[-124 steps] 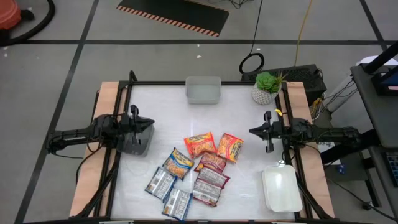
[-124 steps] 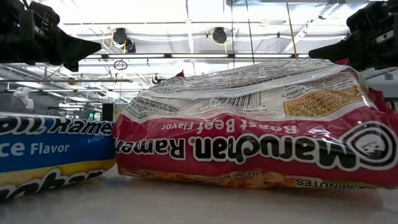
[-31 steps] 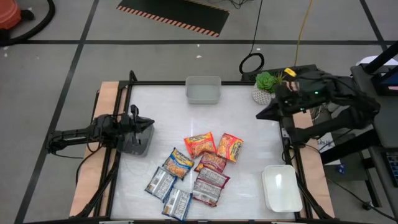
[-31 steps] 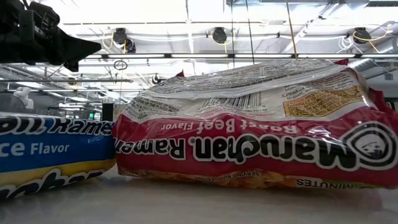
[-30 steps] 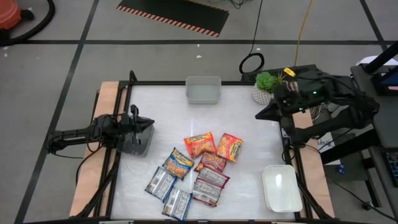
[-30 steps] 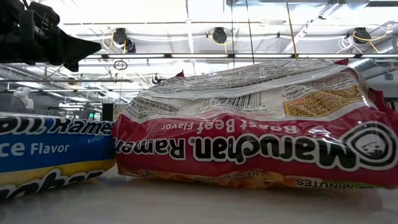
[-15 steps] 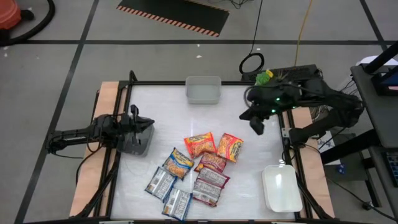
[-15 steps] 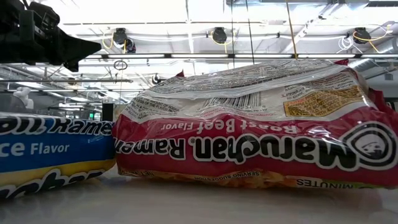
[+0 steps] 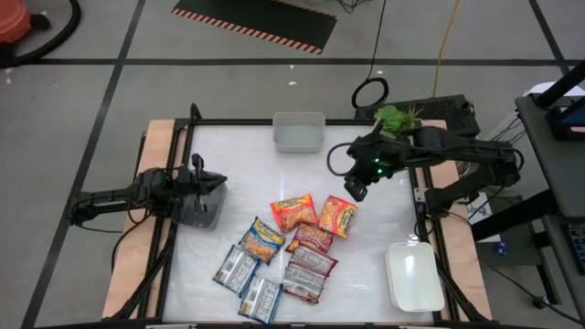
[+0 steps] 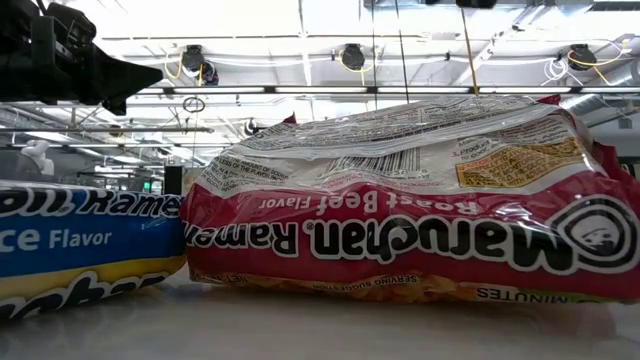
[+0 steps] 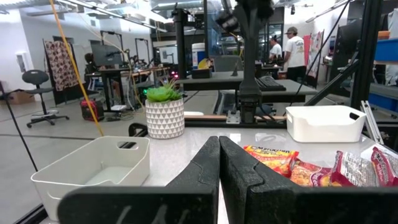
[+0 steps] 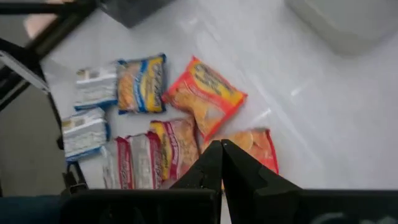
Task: Sort Maruchan noodles
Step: Put the right orange noodle pack into the gray bin
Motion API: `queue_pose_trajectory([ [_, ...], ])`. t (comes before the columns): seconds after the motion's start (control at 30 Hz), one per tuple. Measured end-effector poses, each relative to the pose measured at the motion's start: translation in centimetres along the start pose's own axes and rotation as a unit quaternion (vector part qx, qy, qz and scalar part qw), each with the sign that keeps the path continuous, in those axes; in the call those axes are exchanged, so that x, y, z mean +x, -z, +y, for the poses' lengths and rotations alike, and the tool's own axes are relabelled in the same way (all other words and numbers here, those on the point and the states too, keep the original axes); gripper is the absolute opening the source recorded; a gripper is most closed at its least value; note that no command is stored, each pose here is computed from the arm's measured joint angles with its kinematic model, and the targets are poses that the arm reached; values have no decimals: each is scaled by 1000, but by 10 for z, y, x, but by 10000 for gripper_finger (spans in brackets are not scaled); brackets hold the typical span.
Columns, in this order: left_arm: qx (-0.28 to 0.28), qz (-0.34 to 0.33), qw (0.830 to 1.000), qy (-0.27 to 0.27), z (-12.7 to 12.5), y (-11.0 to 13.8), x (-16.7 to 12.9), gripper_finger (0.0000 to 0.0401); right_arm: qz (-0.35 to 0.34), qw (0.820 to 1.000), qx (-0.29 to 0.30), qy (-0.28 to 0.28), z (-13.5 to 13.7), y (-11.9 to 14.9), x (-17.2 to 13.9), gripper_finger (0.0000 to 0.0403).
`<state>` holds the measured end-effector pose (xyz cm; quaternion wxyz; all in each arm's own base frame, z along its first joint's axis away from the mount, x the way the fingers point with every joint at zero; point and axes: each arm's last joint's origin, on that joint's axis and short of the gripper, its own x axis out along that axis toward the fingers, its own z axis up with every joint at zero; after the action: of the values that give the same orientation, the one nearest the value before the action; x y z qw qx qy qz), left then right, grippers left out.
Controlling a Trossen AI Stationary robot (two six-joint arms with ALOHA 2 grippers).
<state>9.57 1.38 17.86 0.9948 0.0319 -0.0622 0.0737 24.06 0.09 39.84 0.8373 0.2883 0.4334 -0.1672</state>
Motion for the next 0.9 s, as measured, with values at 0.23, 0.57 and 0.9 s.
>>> queue_pose_trajectory([
  [0.23,0,0,1000,0,0,0,0,5,83,994,66,4,-11,15,33,0],
  [0.57,-7,-14,1000,-1,0,-3,0,5,138,979,147,6,-26,41,87,22],
  [0.9,-102,-120,988,13,1,-23,-2,5,177,968,175,40,-44,65,117,103],
])
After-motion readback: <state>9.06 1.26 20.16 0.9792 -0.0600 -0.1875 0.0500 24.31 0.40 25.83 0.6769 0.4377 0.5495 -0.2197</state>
